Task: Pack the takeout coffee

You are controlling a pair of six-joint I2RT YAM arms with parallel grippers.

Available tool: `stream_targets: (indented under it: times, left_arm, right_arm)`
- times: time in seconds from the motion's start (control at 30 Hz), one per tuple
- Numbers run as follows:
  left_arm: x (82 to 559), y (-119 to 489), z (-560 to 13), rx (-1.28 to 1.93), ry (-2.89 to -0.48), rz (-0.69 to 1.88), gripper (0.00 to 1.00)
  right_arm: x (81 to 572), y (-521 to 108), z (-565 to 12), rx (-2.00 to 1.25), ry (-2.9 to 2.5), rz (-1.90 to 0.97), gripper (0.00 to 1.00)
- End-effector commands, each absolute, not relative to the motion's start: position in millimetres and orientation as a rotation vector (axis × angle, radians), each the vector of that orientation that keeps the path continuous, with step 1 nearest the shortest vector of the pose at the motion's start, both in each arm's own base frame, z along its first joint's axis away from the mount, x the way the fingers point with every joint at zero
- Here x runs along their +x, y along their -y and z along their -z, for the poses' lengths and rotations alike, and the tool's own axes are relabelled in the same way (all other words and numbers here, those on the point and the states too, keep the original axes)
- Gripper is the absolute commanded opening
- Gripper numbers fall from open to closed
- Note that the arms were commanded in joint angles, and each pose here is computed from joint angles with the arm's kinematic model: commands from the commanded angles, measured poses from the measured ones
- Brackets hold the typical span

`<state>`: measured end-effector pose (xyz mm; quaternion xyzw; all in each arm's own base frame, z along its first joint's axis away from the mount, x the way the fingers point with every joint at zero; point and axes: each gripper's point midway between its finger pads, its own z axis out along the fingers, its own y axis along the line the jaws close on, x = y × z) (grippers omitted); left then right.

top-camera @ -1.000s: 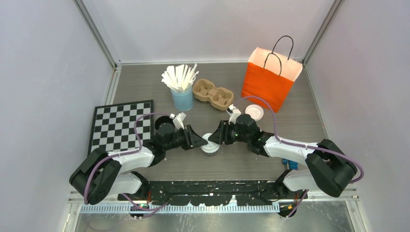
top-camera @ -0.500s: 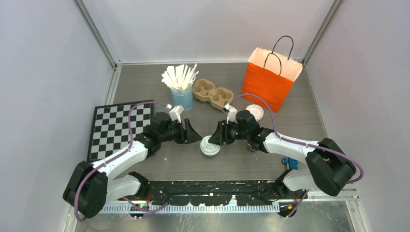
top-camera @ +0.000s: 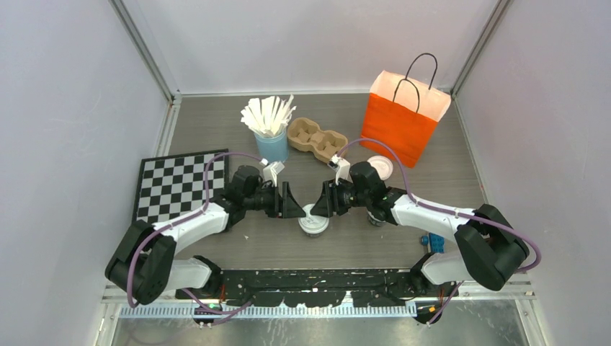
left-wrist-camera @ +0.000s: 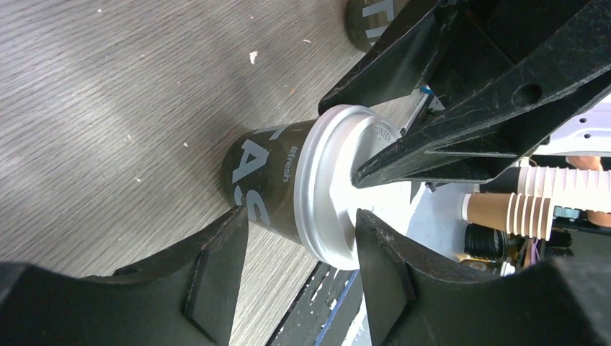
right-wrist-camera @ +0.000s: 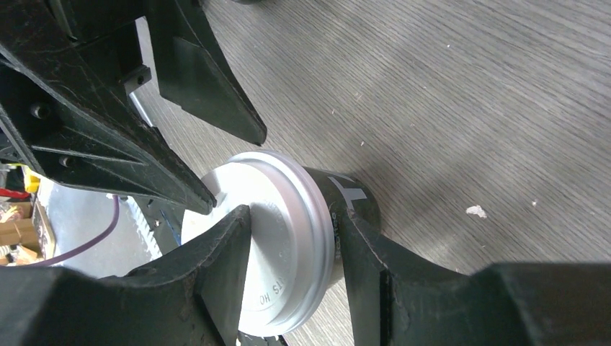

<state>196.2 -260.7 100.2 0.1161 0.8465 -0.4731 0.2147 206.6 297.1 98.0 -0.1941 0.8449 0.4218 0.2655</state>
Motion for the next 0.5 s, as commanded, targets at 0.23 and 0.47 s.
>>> stream_targets:
  times: [0.23,0.47]
  left_arm:
    - [199,268,-95,0.373,-2.361,1.323,0.56]
    - [202,259,-78,0.325,-2.451,1.151,0.44]
  right_arm:
    - [208,-290,-87,-0.548,-2.318,-1.066,0.52]
    - [213,-292,-95,-0.487,-2.332,-1.067,0.54]
